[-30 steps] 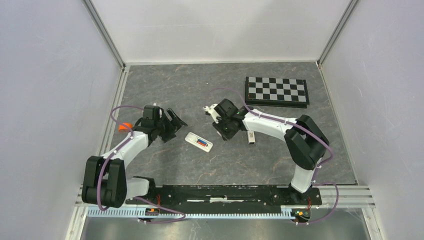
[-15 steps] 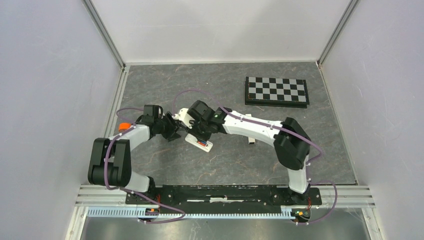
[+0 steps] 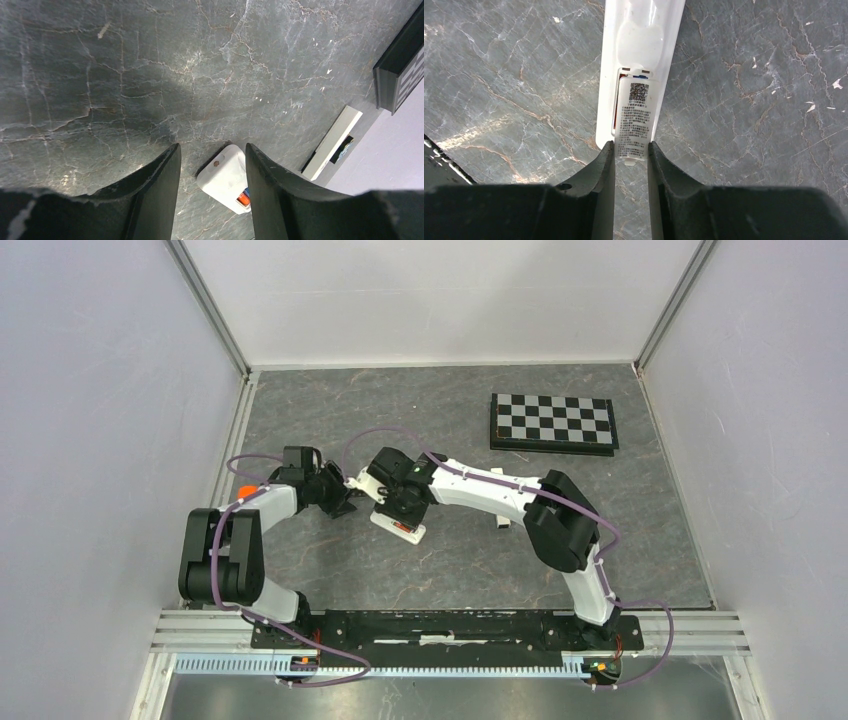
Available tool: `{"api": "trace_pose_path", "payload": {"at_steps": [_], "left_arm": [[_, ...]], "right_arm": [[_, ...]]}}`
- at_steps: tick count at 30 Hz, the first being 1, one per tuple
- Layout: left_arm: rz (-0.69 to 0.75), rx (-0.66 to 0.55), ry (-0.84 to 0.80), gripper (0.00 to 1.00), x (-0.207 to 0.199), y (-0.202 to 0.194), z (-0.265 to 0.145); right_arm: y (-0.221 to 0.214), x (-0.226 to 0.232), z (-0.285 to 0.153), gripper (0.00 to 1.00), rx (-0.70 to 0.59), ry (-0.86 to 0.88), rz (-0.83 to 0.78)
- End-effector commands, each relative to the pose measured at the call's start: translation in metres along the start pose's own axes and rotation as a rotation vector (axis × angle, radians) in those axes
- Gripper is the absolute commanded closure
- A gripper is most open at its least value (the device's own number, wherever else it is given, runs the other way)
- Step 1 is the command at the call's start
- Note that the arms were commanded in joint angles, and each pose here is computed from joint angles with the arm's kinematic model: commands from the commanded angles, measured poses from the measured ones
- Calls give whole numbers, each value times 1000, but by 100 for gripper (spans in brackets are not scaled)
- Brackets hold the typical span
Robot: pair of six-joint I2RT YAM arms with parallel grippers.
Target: Load the batteries into the remote control
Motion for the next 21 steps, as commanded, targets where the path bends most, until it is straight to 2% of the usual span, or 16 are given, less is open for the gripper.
{"api": "trace_pose_path", "payload": {"at_steps": [1,11,21], "left_arm": [[5,-43,-21,44,-8,10,-3],[6,-42,-27,44,-6,9,-3],[-13,-46,-14,44,-3,9,-1]], "right_arm": [[10,4,-1,81,-8,15,-9],[11,4,11,81,40,-11,53],[7,5,10,80,55,11,39]]}}
Point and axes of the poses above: each gripper's point midway between its finger pads, its own z axis out along the fingers, its own x axis along the line the jaws close on, y = z × x, the point moved 9 cm from there along -z, back along the fingers, and after that the axes turned 3 degrees about z, right-handed, at the moved point
